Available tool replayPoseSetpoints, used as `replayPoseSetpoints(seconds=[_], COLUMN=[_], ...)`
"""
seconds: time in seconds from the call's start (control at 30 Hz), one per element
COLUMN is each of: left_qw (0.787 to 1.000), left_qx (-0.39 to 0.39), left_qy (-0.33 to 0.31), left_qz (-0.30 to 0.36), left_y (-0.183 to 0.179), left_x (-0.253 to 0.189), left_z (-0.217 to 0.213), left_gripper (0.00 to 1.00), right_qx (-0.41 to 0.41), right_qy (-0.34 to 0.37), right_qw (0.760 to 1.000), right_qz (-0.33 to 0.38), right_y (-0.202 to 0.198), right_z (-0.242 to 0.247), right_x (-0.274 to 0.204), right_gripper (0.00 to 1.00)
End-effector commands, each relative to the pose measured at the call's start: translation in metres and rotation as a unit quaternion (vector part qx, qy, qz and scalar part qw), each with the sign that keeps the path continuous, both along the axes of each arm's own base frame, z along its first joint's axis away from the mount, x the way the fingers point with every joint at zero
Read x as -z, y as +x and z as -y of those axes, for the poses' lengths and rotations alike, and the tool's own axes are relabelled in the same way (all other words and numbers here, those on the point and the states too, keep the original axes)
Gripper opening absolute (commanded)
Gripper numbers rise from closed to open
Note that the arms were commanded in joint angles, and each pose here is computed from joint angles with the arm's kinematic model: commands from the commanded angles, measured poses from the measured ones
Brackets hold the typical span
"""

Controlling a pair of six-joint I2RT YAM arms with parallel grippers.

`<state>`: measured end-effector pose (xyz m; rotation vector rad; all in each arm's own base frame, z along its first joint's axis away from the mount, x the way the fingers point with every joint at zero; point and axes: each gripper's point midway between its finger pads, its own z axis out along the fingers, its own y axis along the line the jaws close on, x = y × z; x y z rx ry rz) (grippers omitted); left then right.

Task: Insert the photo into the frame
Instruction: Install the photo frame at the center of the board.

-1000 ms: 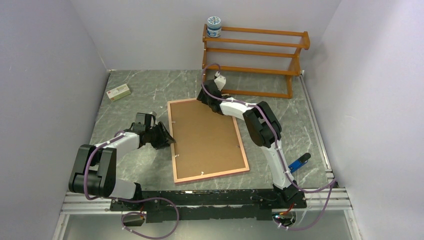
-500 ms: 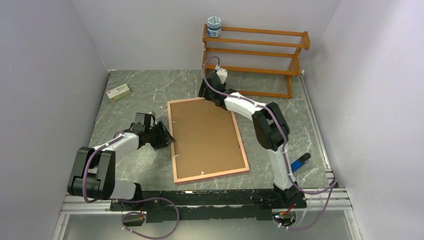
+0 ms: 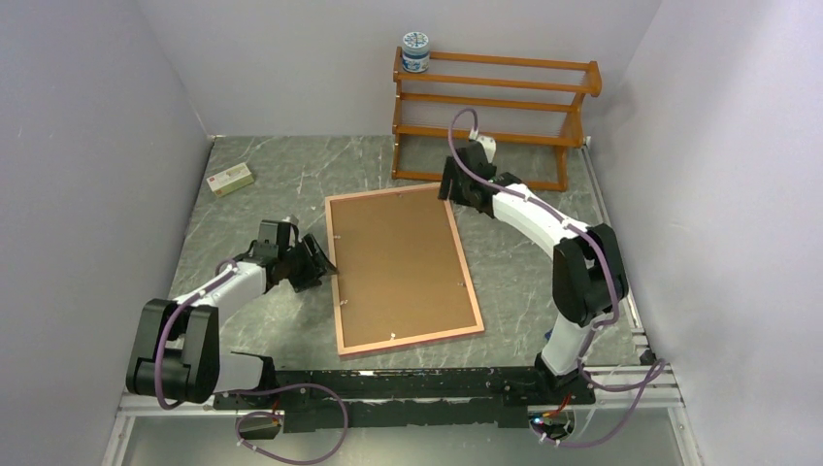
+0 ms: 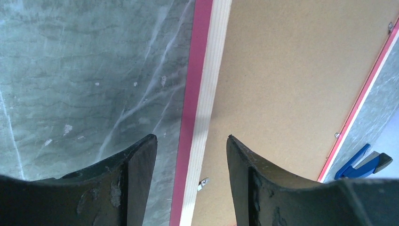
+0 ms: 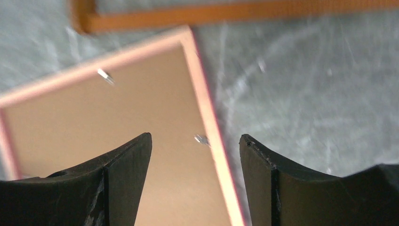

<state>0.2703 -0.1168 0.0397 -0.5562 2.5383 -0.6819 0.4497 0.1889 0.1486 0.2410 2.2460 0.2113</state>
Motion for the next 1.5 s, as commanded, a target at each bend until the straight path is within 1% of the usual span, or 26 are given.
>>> replayPoseSetpoints(seconds=[0.0,0.1,0.2,0.43,0.57,0.87,1.0,1.13,1.3,1.37,1.47], left_qw=[1.0,1.0,1.0,1.0,1.0,1.0,0.999,0.999,0.999,0.999,0.999], left_qx=[-0.008,-0.006,-0.002,0.004,0.007,0.009,0.009,0.012,0.014,0.014,0.014], left_qy=[-0.002,0.0,0.002,0.008,0.006,0.009,0.012,0.017,0.018,0.017,0.016], left_qz=[-0.003,-0.007,-0.01,-0.021,-0.021,-0.025,-0.029,-0.032,-0.032,-0.033,-0.033], left_y=[-0.004,-0.005,-0.006,-0.009,-0.009,-0.011,-0.011,-0.013,-0.013,-0.013,-0.013], left_x=[0.004,0.008,0.01,0.017,0.018,0.021,0.023,0.024,0.024,0.025,0.025], left_z=[-0.001,-0.001,-0.002,-0.002,-0.001,-0.002,-0.003,-0.004,-0.004,-0.004,-0.004], left_gripper=[0.62,0.61,0.6,0.57,0.56,0.54,0.53,0.53,0.53,0.52,0.52], right_qx=[-0.023,-0.02,-0.034,-0.084,-0.091,-0.067,-0.057,-0.073,-0.092,-0.095,-0.1], right_qy=[-0.066,-0.092,-0.109,-0.119,-0.123,-0.151,-0.166,-0.169,-0.161,-0.159,-0.16], right_qw=[0.995,0.991,0.987,0.981,0.979,0.978,0.978,0.979,0.979,0.979,0.978], right_qz=[-0.074,-0.095,-0.11,-0.13,-0.136,-0.124,-0.112,-0.082,-0.08,-0.082,-0.089], right_y=[-0.044,-0.049,-0.048,-0.039,-0.035,-0.024,-0.015,-0.008,-0.008,-0.01,-0.01], right_z=[0.024,0.033,0.032,0.018,0.016,0.025,0.029,0.026,0.02,0.018,0.017], right_x=[0.044,0.059,0.071,0.092,0.101,0.115,0.118,0.118,0.124,0.127,0.135], right_gripper=[0.72,0.72,0.7,0.65,0.63,0.61,0.58,0.53,0.51,0.54,0.64])
